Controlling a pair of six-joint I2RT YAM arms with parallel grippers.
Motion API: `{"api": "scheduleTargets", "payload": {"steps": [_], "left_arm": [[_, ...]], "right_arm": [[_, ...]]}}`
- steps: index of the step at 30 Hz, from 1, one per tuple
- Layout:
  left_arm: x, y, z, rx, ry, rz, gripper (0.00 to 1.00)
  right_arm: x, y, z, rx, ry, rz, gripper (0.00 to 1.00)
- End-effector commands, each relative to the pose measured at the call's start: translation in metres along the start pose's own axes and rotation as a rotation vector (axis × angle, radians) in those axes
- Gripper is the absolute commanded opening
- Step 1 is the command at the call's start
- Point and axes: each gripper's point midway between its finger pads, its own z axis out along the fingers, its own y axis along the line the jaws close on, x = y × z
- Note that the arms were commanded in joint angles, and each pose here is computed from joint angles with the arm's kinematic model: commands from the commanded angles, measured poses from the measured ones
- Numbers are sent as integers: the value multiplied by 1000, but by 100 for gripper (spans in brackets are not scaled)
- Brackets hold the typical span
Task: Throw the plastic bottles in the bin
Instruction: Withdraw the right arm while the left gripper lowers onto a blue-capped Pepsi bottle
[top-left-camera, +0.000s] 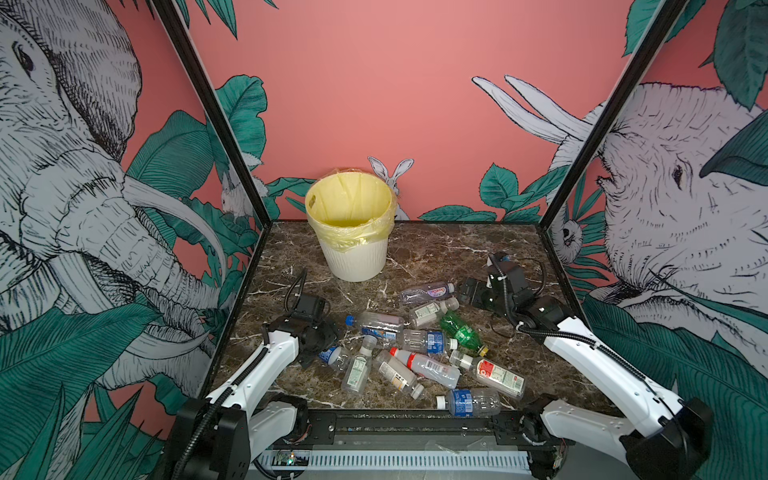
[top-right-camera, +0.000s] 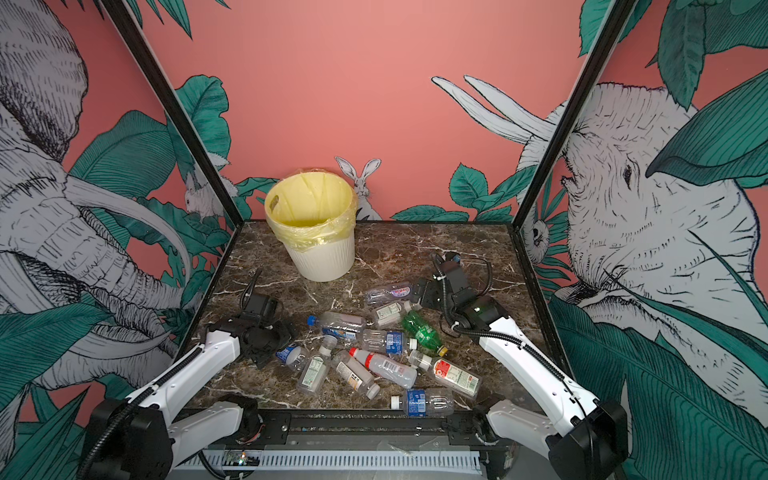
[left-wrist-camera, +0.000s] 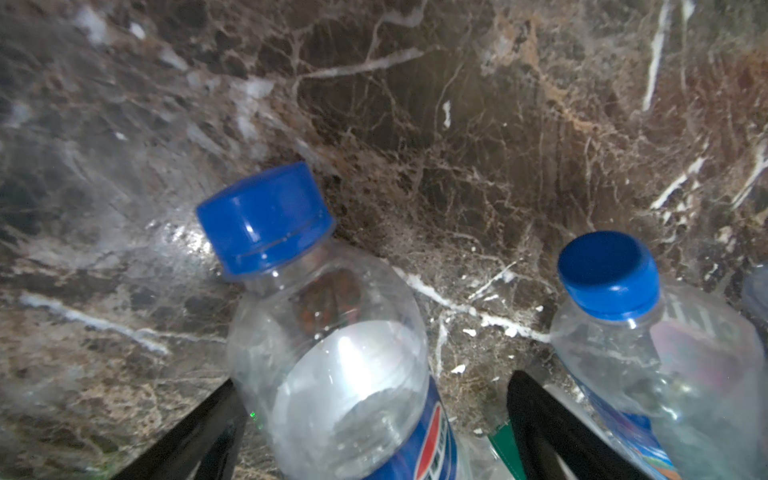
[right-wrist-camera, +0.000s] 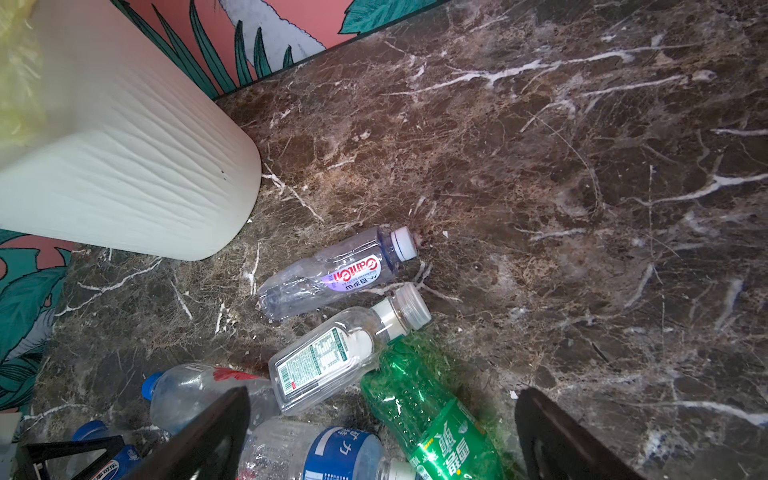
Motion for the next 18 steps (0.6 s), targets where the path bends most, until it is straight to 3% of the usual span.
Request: {"api": "scheduleTargets", "payload": {"steps": [1, 5, 18], "left_arm": [[0, 9, 4, -31, -20, 11, 96], [0, 8, 5, -12, -27, 29, 90], [2, 21, 9, 9, -87, -18, 83]], "right_arm": [[-2, -1, 1, -6, -25, 58, 99], [4, -4, 2, -17, -25, 91, 99], [14, -14, -9, -24, -28, 113, 99]]}}
